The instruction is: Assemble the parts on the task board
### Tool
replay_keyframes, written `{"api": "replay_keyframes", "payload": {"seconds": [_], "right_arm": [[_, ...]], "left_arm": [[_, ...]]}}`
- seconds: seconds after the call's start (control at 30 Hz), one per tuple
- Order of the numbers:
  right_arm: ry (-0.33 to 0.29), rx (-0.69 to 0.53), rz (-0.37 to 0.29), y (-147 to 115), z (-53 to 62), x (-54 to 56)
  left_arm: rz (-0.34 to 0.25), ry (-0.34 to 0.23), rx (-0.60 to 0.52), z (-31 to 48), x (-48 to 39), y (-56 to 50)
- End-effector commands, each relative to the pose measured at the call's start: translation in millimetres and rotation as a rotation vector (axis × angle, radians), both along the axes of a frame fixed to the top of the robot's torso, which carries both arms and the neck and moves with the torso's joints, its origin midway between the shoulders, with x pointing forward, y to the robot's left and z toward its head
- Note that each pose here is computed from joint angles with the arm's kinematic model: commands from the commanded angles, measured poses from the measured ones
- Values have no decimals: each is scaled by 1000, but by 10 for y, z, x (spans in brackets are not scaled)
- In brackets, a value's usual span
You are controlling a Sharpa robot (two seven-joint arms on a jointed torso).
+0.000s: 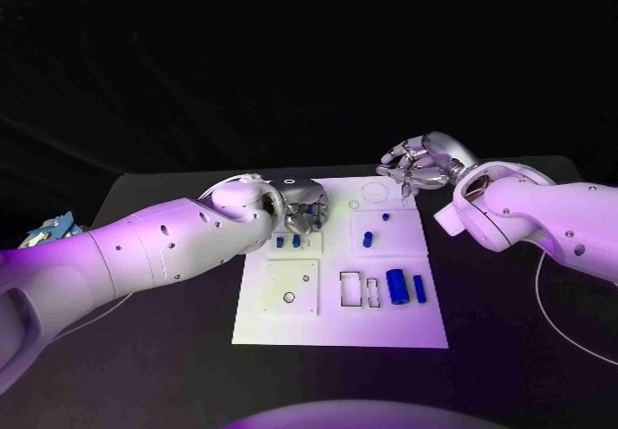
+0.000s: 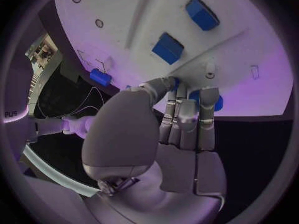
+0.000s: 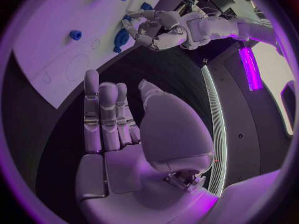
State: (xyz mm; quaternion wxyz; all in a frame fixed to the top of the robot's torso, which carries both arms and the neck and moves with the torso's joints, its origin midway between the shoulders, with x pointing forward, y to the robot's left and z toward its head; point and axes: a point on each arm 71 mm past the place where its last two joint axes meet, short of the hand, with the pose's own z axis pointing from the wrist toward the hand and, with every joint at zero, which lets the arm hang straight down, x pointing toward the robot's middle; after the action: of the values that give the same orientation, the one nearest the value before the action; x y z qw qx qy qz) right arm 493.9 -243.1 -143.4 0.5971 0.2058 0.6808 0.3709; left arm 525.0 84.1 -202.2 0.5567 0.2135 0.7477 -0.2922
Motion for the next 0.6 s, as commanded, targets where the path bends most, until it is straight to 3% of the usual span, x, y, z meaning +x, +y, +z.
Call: {"api": "replay_keyframes", "payload": {"seconds": [0.03, 0.33, 0.6], "right_arm": [[-9, 18, 0, 4, 7, 3], [-9, 42, 2, -3, 7, 15], [-8, 51, -6, -35, 5, 21]], "left_arm": [[10, -6, -19, 4, 4, 7], [22, -13, -80, 71, -22, 64], [48, -8, -143, 219, -77, 218]]}}
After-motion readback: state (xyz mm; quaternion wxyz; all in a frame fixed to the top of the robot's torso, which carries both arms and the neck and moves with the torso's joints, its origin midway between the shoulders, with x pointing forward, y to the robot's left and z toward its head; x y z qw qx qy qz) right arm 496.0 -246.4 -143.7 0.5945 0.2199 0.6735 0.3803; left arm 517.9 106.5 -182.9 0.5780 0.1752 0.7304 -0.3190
